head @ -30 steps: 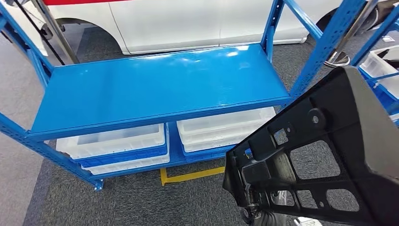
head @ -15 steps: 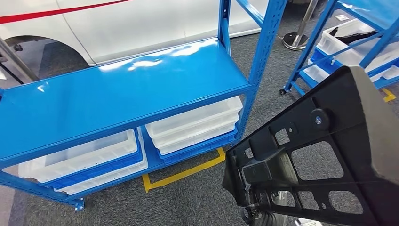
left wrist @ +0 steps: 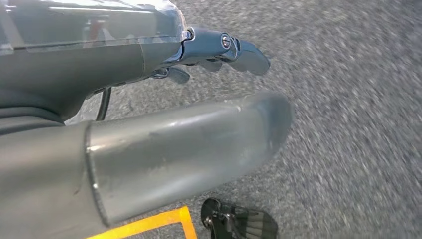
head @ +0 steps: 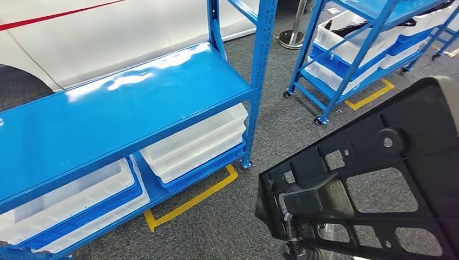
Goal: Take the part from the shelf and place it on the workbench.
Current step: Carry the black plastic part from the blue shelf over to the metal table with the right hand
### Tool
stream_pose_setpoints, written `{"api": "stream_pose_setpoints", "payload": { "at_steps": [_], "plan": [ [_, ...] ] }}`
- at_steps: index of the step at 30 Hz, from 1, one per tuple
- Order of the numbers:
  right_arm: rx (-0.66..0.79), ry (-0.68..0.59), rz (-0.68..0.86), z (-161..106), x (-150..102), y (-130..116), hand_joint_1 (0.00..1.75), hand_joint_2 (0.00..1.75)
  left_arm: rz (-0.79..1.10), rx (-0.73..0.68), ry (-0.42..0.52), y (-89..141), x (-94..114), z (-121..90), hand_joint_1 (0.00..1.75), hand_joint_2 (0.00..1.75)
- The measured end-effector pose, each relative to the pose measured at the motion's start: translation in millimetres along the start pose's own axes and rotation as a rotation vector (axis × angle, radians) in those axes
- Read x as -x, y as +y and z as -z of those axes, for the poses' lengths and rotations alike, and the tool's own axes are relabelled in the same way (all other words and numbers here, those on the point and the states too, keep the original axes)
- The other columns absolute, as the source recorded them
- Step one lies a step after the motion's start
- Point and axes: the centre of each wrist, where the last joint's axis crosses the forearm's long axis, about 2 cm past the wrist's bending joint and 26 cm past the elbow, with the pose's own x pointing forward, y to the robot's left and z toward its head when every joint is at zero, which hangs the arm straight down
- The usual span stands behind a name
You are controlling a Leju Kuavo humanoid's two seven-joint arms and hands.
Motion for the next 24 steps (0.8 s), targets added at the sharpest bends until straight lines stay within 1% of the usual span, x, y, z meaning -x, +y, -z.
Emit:
{"api": "stream_pose_setpoints", "payload": {
  "at_steps": [7, 11, 16, 24],
  "plan": [
    [-0.002, -0.011, 0.015, 0, -4, -5, 1.75, 1.75, -0.006, 0.001, -0.021, -6, -5, 1, 0.0, 0.0],
    [0.0, -0.021, 0.001, 3, -4, -4, 1.75, 1.75, -0.014, 0.002, -0.012, -7, -4, 0, 0.0, 0.0],
    [0.004, -0.02, -0.014, 10, 3, 0, 1.75, 1.75, -0.042, 0.002, 0.02, -5, -2, 0, 0.0, 0.0],
    [-0.019, -0.016, -0.016, 16, 11, 4, 1.75, 1.75, -0.055, -0.006, 0.028, -1, -1, 0, 0.0, 0.0]
  ]
}}
